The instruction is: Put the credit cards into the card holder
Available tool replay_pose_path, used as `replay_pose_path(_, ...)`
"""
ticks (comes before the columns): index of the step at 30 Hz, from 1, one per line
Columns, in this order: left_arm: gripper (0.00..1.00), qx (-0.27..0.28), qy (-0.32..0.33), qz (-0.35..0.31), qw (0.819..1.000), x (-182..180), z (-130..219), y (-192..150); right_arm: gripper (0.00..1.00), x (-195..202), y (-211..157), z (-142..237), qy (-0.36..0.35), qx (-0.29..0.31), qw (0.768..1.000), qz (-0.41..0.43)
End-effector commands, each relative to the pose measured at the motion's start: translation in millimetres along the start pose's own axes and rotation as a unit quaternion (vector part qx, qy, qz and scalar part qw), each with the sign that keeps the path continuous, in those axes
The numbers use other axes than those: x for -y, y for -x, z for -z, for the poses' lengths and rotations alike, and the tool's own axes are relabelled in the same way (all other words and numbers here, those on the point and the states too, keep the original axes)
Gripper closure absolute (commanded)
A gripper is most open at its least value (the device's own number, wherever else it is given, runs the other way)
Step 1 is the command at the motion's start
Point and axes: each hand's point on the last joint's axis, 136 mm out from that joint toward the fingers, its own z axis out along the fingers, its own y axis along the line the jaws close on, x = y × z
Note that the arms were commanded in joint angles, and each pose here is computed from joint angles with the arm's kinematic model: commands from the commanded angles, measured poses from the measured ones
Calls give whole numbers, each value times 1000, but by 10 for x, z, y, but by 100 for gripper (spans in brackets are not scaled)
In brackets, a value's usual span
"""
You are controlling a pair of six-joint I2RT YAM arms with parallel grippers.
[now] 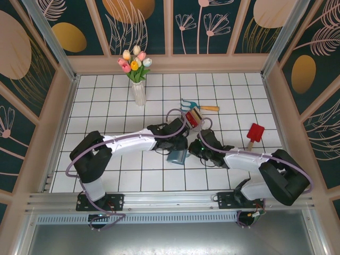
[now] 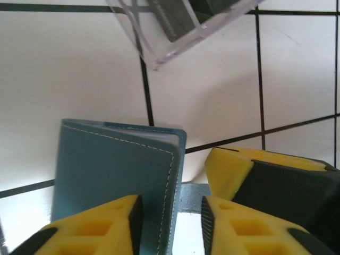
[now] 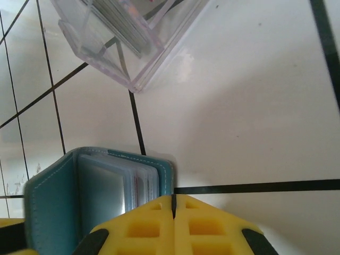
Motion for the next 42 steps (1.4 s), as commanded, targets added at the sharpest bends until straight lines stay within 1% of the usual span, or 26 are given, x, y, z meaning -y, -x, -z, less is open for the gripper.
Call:
replay_pose_path(1, 53, -40, -72, 2, 997, 170, -103, -188, 94, -14, 66, 62, 18, 14, 1000, -18)
replay_pose_path(2, 58, -38, -77, 1, 996, 195, -75, -176, 94, -18, 72, 67, 22, 13, 1000, -18)
replay_pose_path(3, 59, -17, -73, 4, 997, 185, 12, -115, 94, -36, 75, 70, 25, 11, 1000, -16)
replay_pose_path(4, 57, 14, -98, 11, 995, 224, 182, -34, 94, -66, 83, 75, 29, 9, 999, -11)
replay_pose_path(5, 48, 49, -135, 19, 989, 292, 401, 86, 94, -90, 90, 79, 30, 8, 999, -6)
replay_pose_path(6, 40, 66, -148, 31, 986, 210, 504, 108, 94, -96, 94, 81, 30, 8, 1000, -4)
replay_pose_path(7, 35, 87, -169, 40, 981, 167, 658, 194, 94, -89, 97, 79, 26, 8, 1000, -3)
replay_pose_path(8, 33, 102, -187, 43, 976, 117, 784, 265, 94, -85, 103, 77, 24, 8, 1000, -1)
replay_pose_path(9, 33, 110, -188, 46, 975, 30, 851, 308, 94, -75, 104, 70, 21, 8, 1000, 2)
replay_pose_path(11, 35, 127, -159, 46, 978, -228, 916, 370, 94, -58, 103, 53, 15, 7, 1000, 3)
replay_pose_path(12, 35, 127, -142, 44, 981, -337, 910, 369, 94, -60, 97, 46, 16, 4, 1000, 3)
replay_pose_path(14, 41, 116, -112, 35, 986, -510, 847, 312, 94, -80, 97, 38, 17, 1, 1000, 6)
replay_pose_path(17, 50, 88, -80, 33, 992, -670, 654, 180, 94, -97, 107, 37, 16, 1, 1000, 10)
replay_pose_path(22, 56, 34, -87, 27, 995, -678, 318, 8, 94, -124, 112, 25, 13, -4, 1000, 16)
replay_pose_path(24, 55, 21, -98, 21, 995, -638, 256, -32, 94, -132, 106, 26, 14, -7, 1000, 17)
replay_pose_path(28, 52, 23, -136, 22, 990, -500, 240, -6, 94, -143, 107, 38, 17, -5, 1000, 16)
replay_pose_path(34, 52, -11, -110, 18, 994, -550, 15, -149, 93, -194, 102, 42, 30, -9, 999, 15)
replay_pose_path(37, 52, -20, -86, 15, 996, -594, -94, -216, 93, -207, 102, 40, 32, -10, 999, 15)
replay_pose_path(42, 52, -28, -83, 4, 996, -484, -188, -265, 93, -244, 101, 57, 41, -10, 999, 15)
